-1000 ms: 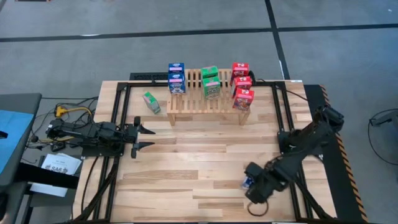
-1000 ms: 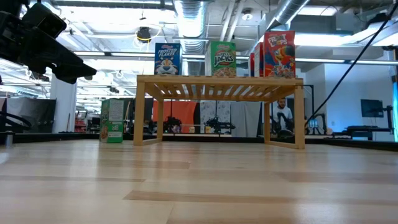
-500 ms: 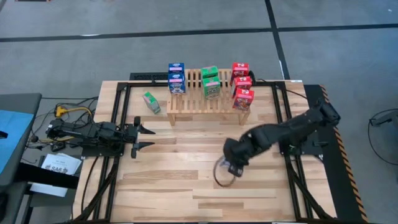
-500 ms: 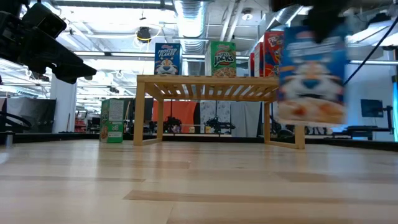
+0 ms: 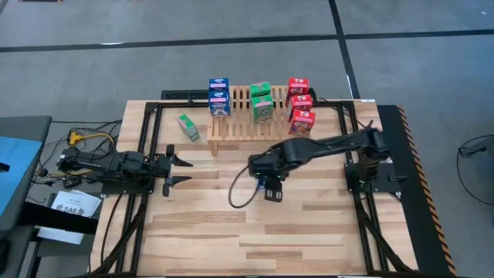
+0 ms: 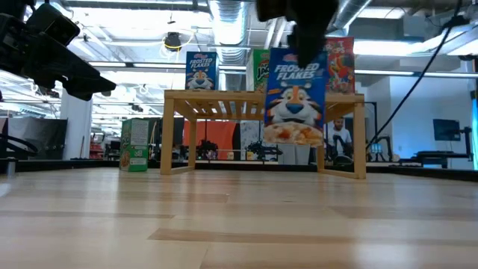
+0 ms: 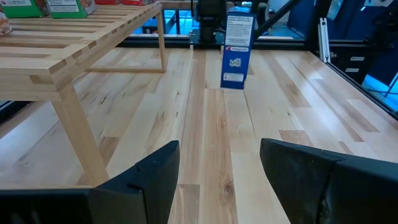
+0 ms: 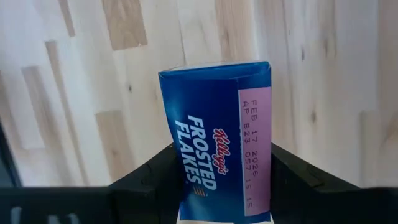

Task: Stack cereal on shelf
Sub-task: Put the blue cereal box on the shelf aligned with the other blue cereal box

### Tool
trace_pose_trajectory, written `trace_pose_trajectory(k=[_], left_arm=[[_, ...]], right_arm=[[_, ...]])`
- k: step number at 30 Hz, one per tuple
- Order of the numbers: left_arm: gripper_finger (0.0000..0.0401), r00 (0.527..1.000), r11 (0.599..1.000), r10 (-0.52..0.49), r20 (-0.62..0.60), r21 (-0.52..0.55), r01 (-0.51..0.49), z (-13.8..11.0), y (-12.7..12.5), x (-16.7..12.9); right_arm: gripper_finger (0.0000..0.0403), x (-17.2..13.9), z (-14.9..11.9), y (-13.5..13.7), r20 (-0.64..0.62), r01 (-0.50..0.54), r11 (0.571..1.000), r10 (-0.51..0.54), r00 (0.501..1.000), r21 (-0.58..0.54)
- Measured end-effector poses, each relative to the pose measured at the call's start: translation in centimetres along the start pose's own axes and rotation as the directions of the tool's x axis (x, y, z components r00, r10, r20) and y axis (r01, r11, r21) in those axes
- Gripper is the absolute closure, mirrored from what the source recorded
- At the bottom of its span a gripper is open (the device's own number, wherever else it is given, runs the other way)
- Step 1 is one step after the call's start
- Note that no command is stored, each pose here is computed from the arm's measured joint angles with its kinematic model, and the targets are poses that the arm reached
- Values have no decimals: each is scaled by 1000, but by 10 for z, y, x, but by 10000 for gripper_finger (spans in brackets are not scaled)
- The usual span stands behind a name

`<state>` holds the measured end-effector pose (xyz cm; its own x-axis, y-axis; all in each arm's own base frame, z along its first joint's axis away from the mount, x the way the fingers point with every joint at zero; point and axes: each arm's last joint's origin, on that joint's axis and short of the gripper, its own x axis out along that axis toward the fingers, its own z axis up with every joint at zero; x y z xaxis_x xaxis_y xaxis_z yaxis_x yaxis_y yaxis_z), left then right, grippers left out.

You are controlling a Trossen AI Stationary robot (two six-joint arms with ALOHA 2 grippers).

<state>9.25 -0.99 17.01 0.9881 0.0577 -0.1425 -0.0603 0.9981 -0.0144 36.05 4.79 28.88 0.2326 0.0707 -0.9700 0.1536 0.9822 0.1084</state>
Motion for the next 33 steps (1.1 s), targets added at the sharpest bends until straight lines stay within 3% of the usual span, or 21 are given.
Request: trace_pose_trajectory(k=[9, 33], left_arm=[[187, 1000, 1000, 1, 0, 0, -1, 0, 0, 0], [187, 1000, 1000, 0, 0, 0, 0, 0, 0, 0]], right_arm=[[198, 10, 35, -6, -19, 27, 988, -30, 999, -150], [182, 26, 46, -12, 23, 34, 992, -31, 999, -121]])
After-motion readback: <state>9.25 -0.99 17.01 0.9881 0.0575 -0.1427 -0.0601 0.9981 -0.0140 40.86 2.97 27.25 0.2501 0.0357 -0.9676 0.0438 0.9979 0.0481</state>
